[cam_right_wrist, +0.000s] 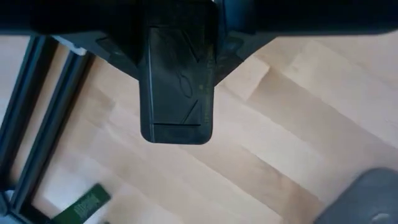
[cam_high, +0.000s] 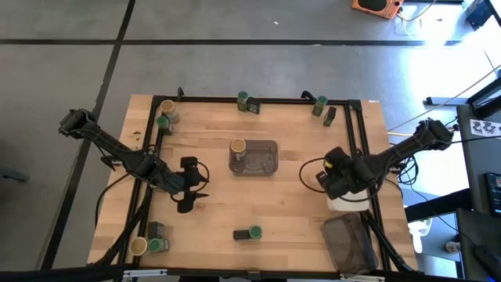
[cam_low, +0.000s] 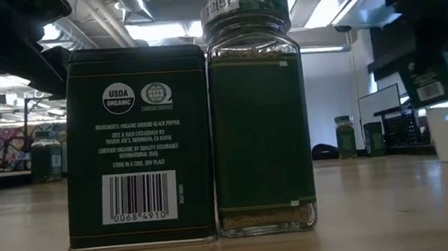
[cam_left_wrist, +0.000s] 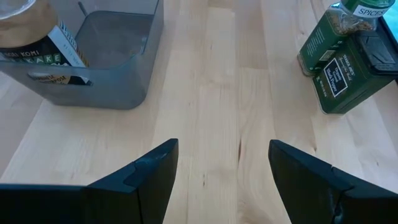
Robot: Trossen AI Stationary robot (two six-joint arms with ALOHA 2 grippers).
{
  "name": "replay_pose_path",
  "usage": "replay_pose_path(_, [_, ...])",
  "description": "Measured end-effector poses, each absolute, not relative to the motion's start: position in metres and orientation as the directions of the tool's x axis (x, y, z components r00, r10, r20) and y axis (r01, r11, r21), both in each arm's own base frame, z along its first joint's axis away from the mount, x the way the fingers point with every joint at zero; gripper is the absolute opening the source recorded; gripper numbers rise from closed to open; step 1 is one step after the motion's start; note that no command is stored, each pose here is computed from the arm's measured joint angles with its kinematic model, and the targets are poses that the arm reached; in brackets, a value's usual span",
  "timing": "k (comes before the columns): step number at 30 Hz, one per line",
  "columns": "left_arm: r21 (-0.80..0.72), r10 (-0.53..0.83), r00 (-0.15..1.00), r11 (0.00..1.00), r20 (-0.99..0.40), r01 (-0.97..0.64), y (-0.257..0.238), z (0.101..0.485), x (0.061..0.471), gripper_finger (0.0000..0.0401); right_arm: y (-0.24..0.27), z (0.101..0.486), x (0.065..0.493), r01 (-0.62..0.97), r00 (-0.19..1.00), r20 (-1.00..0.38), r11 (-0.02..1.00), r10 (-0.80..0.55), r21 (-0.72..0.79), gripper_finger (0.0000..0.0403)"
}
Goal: Sort spices by type
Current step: Put the black seasoning can into the white bin
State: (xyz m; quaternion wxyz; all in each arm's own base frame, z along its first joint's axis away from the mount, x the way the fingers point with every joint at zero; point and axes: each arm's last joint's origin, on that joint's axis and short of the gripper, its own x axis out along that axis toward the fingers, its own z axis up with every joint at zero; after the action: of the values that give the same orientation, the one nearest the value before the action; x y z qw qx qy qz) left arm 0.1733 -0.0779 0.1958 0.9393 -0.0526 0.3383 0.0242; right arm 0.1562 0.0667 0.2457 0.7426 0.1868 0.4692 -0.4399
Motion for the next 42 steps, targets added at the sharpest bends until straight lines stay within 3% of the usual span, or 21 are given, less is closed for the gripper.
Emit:
replay_pose_path(12, [-0.083, 0.009, 0.771, 0.993, -0.637, -0.081, -0.078, 0.196, 0.173, 0.0246, 0.082, 0.260, 0.144, 0.841, 0.229, -0.835, 0.534, -0.501, -0.090, 0.0123])
replay_pose_path(17, [-0.083, 0.009, 0.771, 0.993, -0.637, -0.081, -0.078, 0.196, 0.173, 0.0246, 0.086, 0.267, 0.138, 0.855, 0.126, -0.909, 0.508, -0.398, -0.104, 0.0123])
replay_pose_path(22, [-0.083, 0.009, 0.771, 0.993, -0.637, -0.081, -0.078, 0.196, 0.173, 0.0246, 0.087, 0.242, 0.138, 0.869, 0.114, -0.922, 0.487, -0.370, -0.088, 0.0123])
replay_pose_path(30, [-0.076, 0.009, 0.771, 0.994, -0.637, -0.075, -0.078, 0.196, 0.173, 0.0246, 0.080, 0.193, 0.132, 0.899, 0.154, -0.880, 0.434, -0.450, -0.065, 0.0123])
replay_pose_path(35, [-0.064, 0.009, 0.772, 0.996, -0.635, -0.064, -0.078, 0.196, 0.174, 0.0246, 0.081, 0.188, 0.137, 0.901, 0.211, -0.841, 0.433, -0.498, -0.030, 0.0123])
replay_pose_path(42, [-0.064, 0.009, 0.772, 0.996, -0.636, -0.064, -0.078, 0.196, 0.174, 0.0246, 0.076, 0.184, 0.144, 0.921, 0.200, -0.820, 0.389, -0.537, -0.030, 0.0123])
